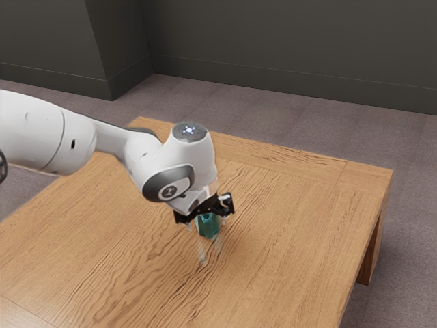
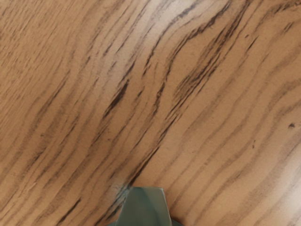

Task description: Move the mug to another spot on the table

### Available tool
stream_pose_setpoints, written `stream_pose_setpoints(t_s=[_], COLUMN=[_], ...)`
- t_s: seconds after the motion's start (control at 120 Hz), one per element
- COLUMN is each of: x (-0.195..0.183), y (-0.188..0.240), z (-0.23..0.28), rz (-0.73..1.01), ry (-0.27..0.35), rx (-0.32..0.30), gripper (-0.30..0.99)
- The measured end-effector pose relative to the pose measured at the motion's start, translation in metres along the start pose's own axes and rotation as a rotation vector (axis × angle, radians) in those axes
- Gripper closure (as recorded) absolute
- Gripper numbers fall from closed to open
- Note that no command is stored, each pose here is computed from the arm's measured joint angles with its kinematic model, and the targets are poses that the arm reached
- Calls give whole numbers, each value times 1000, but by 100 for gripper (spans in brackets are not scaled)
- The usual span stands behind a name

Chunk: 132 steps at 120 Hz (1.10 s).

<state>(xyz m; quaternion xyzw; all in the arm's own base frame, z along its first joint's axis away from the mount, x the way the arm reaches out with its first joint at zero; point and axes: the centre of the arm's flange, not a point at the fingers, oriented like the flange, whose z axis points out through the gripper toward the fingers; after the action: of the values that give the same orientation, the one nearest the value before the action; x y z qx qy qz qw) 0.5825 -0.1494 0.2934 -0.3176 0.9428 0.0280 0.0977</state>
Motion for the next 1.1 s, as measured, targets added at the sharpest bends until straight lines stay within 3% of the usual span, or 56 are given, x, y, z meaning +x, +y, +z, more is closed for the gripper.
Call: stream_pose_setpoints(t_s=[0.083, 0.325, 0.725, 0.8, 1.1], x=[0, -1, -15, -23, -37], y=[0, 0, 4, 10, 27], z=[1, 3, -28, -37, -66], rz=[0, -11, -39, -56, -91], ry=[-1, 2, -48, -64, -108], rx=[2, 8, 48, 55, 76], gripper=[13, 49, 61, 68, 70])
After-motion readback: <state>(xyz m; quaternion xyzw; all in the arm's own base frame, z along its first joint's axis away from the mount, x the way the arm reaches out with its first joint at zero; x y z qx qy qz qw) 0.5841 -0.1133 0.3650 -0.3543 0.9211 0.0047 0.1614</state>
